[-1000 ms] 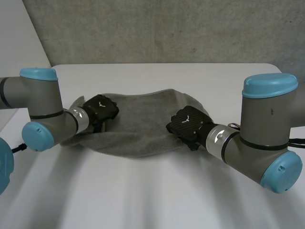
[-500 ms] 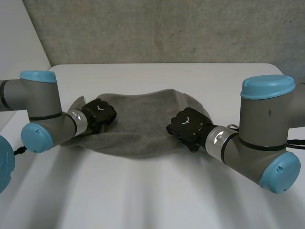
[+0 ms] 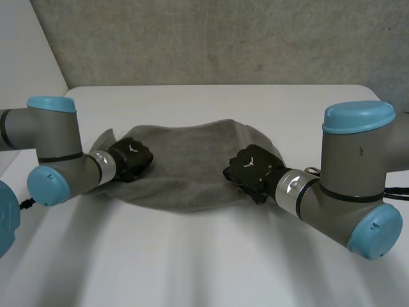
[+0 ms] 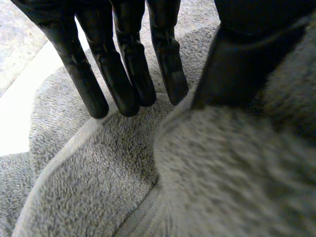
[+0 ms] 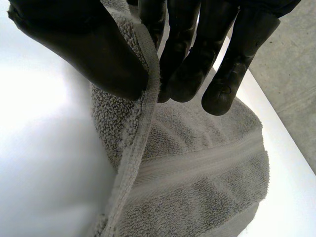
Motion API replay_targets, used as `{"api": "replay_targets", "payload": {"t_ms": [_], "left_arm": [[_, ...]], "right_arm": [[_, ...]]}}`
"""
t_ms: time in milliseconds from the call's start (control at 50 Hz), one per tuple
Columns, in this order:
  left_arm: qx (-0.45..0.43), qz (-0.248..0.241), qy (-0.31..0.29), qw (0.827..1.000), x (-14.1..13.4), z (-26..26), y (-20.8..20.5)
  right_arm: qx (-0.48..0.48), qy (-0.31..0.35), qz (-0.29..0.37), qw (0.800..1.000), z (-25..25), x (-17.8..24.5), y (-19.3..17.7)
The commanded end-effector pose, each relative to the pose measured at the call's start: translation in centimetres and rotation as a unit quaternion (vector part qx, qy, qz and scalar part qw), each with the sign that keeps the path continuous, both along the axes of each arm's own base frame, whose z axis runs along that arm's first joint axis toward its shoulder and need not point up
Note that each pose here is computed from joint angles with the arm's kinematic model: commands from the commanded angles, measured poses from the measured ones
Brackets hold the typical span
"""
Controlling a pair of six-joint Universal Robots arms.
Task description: Fold the towel.
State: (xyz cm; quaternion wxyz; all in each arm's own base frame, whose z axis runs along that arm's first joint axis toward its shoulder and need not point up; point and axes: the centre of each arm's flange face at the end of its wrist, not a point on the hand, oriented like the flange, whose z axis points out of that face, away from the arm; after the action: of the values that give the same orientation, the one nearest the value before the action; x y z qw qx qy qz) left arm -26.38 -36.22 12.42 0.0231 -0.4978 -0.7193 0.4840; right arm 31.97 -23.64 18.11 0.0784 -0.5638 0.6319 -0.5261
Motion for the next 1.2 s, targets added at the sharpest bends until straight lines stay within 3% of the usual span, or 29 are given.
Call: {"api": "replay_targets", "payload": {"t_ms": [20, 320, 460, 640, 840, 1020, 1120, 1200], "left_arm": [[0.001, 0.004, -0.028, 1.000, 0.4, 0.1, 0.3], [-0.071, 0.046, -0.012, 0.996, 1.9, 6.5, -0.7], [-0.064, 0.095, 0.053, 0.992, 3.6, 9.9, -0.2], [0.012, 0.106, 0.033, 0.994, 5.8, 6.7, 2.9], [0.001, 0.115, 0.027, 0.993, 7.9, 7.1, 3.9], [-0.059, 0.111, 0.041, 0.991, 7.7, 10.5, 4.7], [-0.123, 0.108, 0.066, 0.984, 6.8, 13.6, 2.9], [-0.175, 0.112, 0.123, 0.970, 4.8, 17.6, 1.0]], "right_arm": [[-0.001, 0.000, 0.000, 1.000, 0.0, 0.0, 0.0], [-0.006, -0.003, -0.002, 1.000, 0.5, 0.0, -0.1], [-0.015, -0.010, 0.001, 1.000, 1.3, 0.0, 0.0], [-0.016, -0.012, 0.003, 1.000, 1.4, 0.1, 0.0], [-0.015, -0.007, 0.002, 1.000, 1.5, 0.0, 0.2], [0.004, 0.090, 0.049, 0.995, 3.5, -1.6, 2.8], [-0.090, 0.047, 0.038, 0.994, 7.8, -0.1, 0.6], [-0.176, -0.036, 0.002, 0.984, 13.6, 1.4, -2.6]]}}
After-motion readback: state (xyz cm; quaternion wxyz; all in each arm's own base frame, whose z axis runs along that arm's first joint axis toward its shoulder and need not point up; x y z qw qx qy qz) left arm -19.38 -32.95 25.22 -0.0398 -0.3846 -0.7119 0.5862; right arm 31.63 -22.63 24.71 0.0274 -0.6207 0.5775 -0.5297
